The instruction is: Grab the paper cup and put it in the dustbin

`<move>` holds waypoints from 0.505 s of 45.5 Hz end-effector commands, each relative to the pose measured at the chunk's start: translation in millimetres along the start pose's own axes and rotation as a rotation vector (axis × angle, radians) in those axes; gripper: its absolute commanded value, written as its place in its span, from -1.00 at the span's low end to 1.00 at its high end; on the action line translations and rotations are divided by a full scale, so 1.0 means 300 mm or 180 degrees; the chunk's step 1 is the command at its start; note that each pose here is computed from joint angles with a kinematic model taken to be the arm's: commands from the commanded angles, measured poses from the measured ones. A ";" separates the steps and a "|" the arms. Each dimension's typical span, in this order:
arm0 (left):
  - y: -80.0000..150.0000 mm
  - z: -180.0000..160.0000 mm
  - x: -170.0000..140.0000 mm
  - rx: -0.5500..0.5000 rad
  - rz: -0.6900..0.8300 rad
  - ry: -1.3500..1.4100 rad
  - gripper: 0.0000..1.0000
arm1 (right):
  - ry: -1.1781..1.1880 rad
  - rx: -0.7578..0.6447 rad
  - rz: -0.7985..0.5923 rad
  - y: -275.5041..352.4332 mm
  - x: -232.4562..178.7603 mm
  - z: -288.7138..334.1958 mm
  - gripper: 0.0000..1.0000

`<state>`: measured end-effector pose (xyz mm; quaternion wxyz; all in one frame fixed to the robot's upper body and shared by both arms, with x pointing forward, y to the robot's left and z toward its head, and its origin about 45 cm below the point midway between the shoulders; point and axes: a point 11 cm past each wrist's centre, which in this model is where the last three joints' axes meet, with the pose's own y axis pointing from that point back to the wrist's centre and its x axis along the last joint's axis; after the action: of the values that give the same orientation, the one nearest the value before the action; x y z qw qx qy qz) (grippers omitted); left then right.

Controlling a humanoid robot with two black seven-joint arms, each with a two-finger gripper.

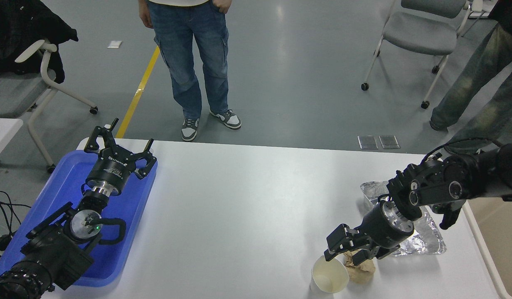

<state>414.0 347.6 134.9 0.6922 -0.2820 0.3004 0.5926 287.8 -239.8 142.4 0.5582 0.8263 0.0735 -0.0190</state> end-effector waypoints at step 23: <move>0.000 0.000 0.000 0.0000 0.0000 0.0000 1.00 | 0.0219 -0.0043 -0.0010 -0.093 -0.032 -0.008 0.38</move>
<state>413.9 347.6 134.8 0.6922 -0.2819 0.3004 0.5926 276.6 -231.7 127.4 0.5625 0.8208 0.0990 -0.0051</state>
